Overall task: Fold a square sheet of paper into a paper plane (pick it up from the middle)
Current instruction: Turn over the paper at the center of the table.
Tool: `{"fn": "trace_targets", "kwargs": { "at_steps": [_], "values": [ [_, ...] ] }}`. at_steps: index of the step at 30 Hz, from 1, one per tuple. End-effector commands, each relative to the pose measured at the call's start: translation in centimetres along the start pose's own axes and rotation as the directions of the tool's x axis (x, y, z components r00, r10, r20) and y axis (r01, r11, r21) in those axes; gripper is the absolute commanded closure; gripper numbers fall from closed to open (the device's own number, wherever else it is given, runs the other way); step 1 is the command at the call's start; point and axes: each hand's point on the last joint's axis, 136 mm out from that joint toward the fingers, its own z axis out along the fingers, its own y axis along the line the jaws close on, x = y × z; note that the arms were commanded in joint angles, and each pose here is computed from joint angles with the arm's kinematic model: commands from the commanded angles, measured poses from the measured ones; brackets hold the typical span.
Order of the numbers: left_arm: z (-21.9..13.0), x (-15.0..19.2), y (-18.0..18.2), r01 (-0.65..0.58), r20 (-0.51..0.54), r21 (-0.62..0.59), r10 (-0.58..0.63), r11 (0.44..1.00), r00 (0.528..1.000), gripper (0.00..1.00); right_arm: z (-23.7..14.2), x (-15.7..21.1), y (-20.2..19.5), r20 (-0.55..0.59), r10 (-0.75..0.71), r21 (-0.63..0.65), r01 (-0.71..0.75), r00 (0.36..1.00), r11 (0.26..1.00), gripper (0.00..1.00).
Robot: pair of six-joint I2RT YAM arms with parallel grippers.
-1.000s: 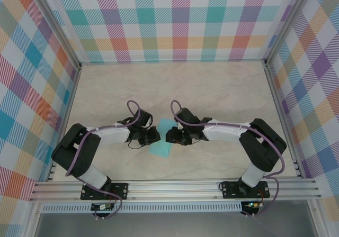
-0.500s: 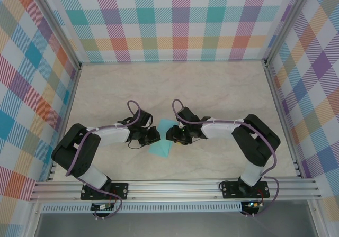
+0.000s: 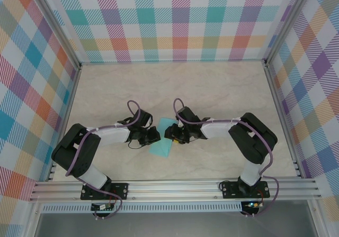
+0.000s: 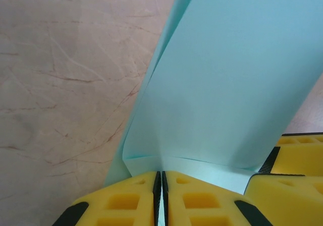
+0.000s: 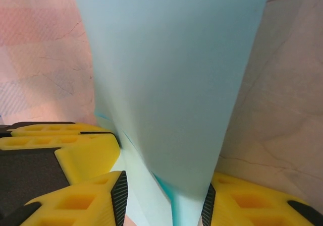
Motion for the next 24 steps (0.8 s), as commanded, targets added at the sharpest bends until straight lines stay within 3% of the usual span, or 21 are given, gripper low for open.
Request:
{"fn": "trace_targets", "kwargs": {
  "at_steps": [1,6,17,24],
  "values": [
    [-0.2,0.7,0.5,-0.012,-0.013,-0.038,0.012,0.999,1.0,0.87,0.2,0.6,0.4,-0.011,-0.013,-0.058,0.012,1.0,0.998,0.55],
    [-0.7,0.3,0.3,-0.003,0.011,-0.039,0.003,0.999,1.0,0.86,0.0,1.5,1.1,-0.03,-0.067,-0.116,0.063,0.997,0.991,0.55],
    [-1.8,-0.1,-0.5,0.011,0.046,-0.016,-0.011,1.0,0.999,0.84,1.1,2.7,0.6,-0.072,-0.102,-0.103,0.095,0.992,0.99,0.76],
    [-5.4,-0.5,0.5,0.031,0.162,-0.065,-0.02,0.997,0.987,0.78,-1.1,2.1,1.3,-0.03,-0.166,-0.039,0.165,0.986,0.986,0.9]
  ]
}}
